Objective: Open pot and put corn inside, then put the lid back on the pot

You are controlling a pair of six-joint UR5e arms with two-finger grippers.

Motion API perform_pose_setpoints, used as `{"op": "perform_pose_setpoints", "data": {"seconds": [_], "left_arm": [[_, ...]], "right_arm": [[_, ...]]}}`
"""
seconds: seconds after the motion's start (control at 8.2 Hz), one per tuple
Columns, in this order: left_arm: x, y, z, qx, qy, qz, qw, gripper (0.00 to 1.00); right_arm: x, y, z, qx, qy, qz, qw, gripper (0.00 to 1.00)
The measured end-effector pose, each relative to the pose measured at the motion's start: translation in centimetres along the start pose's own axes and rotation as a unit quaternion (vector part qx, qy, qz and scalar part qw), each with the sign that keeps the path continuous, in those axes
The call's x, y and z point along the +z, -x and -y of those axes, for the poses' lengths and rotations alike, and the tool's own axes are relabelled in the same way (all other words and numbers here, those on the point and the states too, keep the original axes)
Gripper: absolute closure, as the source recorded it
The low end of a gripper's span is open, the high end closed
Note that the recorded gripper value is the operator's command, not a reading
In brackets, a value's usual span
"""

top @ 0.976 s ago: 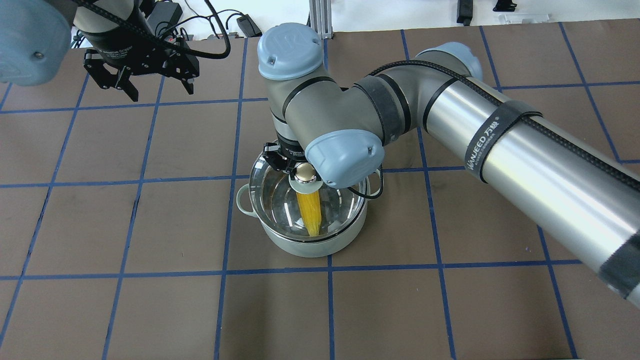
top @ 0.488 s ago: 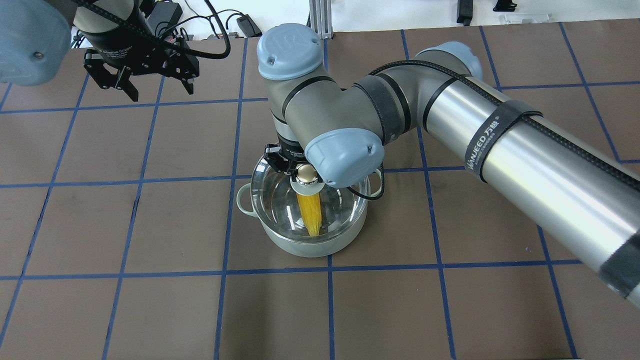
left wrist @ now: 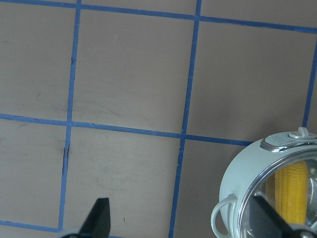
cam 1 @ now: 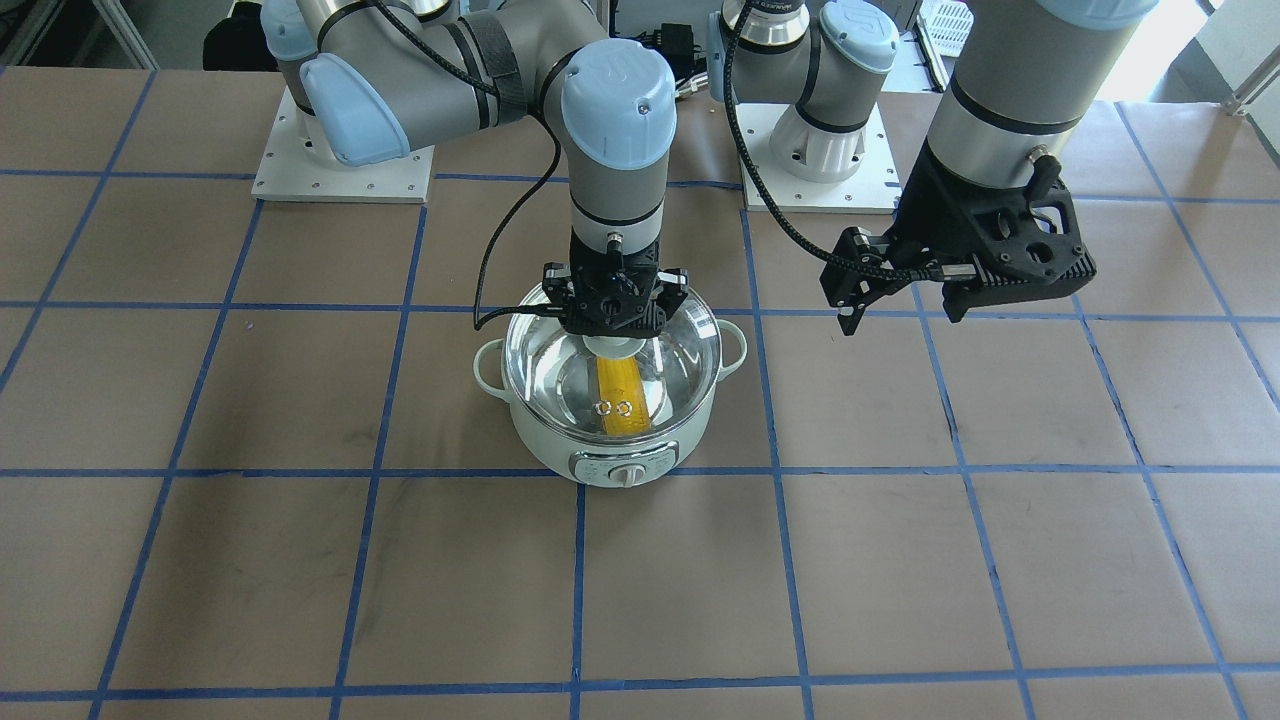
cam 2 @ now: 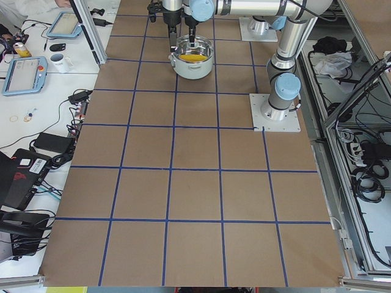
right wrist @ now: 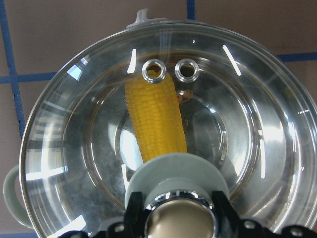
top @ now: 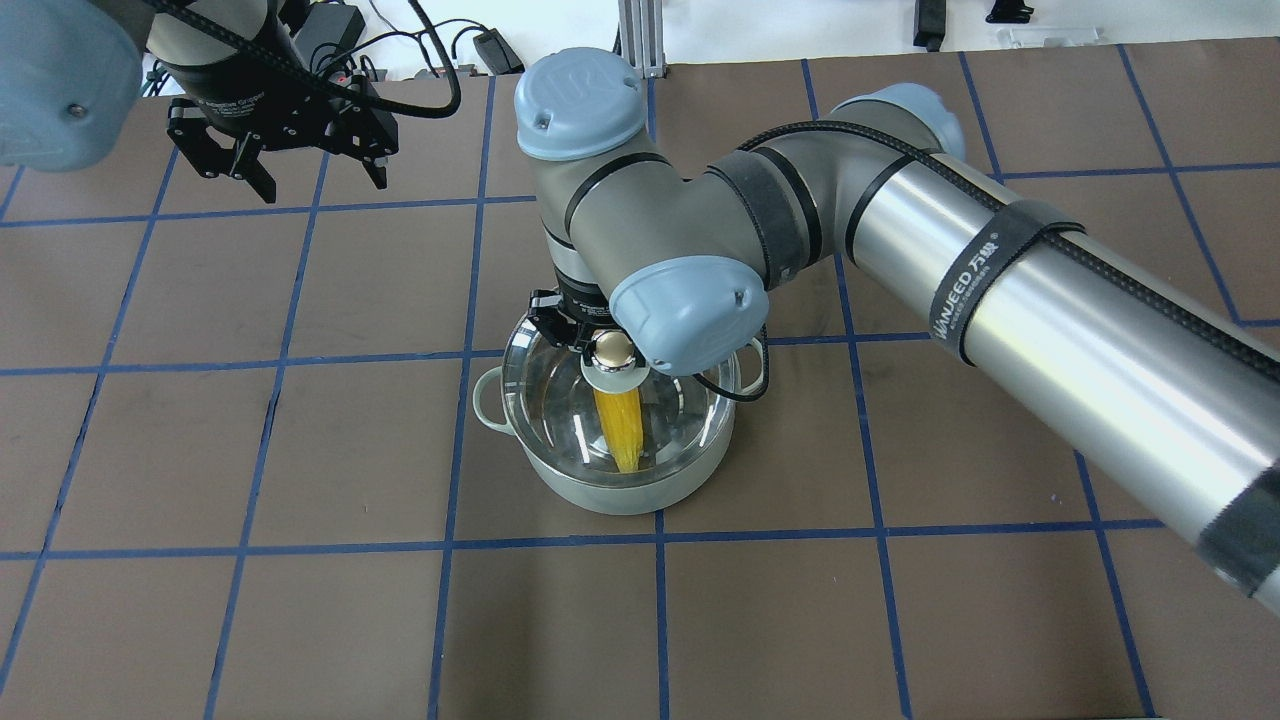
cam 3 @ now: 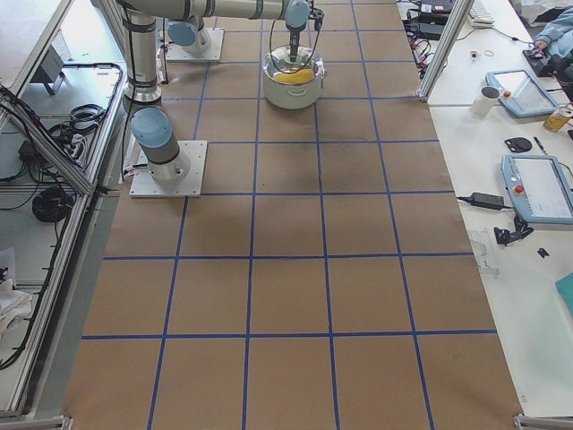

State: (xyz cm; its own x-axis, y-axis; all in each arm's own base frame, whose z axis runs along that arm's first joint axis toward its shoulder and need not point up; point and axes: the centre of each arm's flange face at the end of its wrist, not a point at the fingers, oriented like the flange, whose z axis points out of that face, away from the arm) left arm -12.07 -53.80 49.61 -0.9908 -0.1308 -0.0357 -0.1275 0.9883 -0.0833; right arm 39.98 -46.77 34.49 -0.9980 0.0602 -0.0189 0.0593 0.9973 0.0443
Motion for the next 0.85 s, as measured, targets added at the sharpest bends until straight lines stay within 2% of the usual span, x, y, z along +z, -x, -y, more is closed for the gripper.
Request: {"op": "perform_pose_setpoints", "data": {"seconds": [0.24,0.37,0.61,0.85], "left_arm": [[0.0,0.0,0.0,0.0,0.0,-0.001,1.0,0.0],[0.0,0.0,0.0,0.0,0.0,-0.001,1.0,0.0],[0.0,0.0,0.0,0.0,-0.001,-0.001,1.0,0.0],[0.0,0.0,0.0,0.0,-0.001,-0.001,1.0,0.0]], "right_arm": [[0.0,0.0,0.0,0.0,0.0,0.0,1.0,0.14],[0.0,0.0,0.0,-0.001,0.0,-0.001,1.0,0.02],[-0.2,0.0,0.1,-0.005,-0.004,-0.001,1.0,0.0],[-2.8,-1.1,0.7,-0.012,-0.022,0.009,0.9996,0.0]]}}
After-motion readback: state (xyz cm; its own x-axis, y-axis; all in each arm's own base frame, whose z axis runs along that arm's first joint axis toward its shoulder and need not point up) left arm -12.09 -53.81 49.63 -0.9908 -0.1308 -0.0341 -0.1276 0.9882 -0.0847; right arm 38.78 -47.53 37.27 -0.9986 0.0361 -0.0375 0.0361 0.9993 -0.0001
